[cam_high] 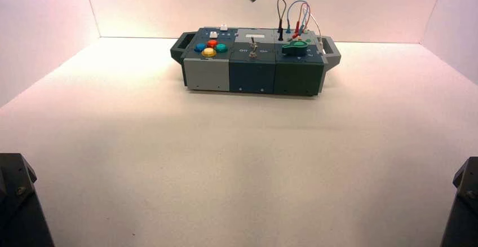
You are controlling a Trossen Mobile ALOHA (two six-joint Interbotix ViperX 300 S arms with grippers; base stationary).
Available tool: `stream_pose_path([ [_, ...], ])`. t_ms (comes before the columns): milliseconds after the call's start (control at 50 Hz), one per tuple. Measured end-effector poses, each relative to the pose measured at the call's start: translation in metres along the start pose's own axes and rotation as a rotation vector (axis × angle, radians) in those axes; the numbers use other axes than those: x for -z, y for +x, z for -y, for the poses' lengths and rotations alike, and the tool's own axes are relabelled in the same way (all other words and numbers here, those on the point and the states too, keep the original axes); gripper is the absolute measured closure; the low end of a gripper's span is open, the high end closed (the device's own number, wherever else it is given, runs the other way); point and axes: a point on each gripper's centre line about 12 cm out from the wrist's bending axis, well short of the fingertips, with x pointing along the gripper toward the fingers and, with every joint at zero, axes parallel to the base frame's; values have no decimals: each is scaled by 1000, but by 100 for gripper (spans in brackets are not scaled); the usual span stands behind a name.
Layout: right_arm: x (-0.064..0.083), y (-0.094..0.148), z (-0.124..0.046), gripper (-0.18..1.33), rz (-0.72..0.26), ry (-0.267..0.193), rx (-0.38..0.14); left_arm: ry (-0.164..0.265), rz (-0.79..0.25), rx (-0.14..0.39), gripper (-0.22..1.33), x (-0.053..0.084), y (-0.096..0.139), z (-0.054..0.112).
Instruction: Push the blue button with the right gripper.
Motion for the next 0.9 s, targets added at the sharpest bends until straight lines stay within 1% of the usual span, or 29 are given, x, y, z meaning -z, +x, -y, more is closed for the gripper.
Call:
stream_pose_path([
  [20,-1,1,-1,129,-1,-3,-1,3,-3,1,128,0,0,0],
  [60,-6,7,-4,129,-11,-30,-7,10,-12,4,127,2,-1,1],
  [120,-8,12,-6,129,-21,-46,-13,9,-18,6,127,2,-1,1],
  [160,-14,16,-8,129,-23,-64,-17,10,-27,7,127,3,-1,1],
  [340,-31,27,-14,129,-29,-104,-28,9,-59,16,128,7,-1,2],
  [460,-42,37,-22,129,-40,-138,-40,8,-71,18,127,10,0,2],
  [480,-46,40,-26,129,-40,-154,-43,5,-76,18,127,11,0,2],
  [560,-55,47,-33,129,-36,-179,-50,-12,-81,8,128,13,0,-2],
  [640,-63,53,-38,129,-35,-194,-55,-40,-85,-12,127,15,0,-8],
  [680,-66,56,-40,129,-38,-198,-57,-54,-84,-23,128,16,0,-12],
  [740,-68,58,-41,129,-39,-201,-59,-64,-86,-31,128,16,0,-14],
  [760,-71,61,-42,129,-43,-208,-61,-77,-86,-42,128,17,-1,-18],
  [780,-73,62,-41,129,-44,-211,-62,-82,-85,-44,127,18,-1,-19],
  [900,-79,68,-42,129,-54,-226,-66,-81,-82,-44,127,19,-2,-18],
])
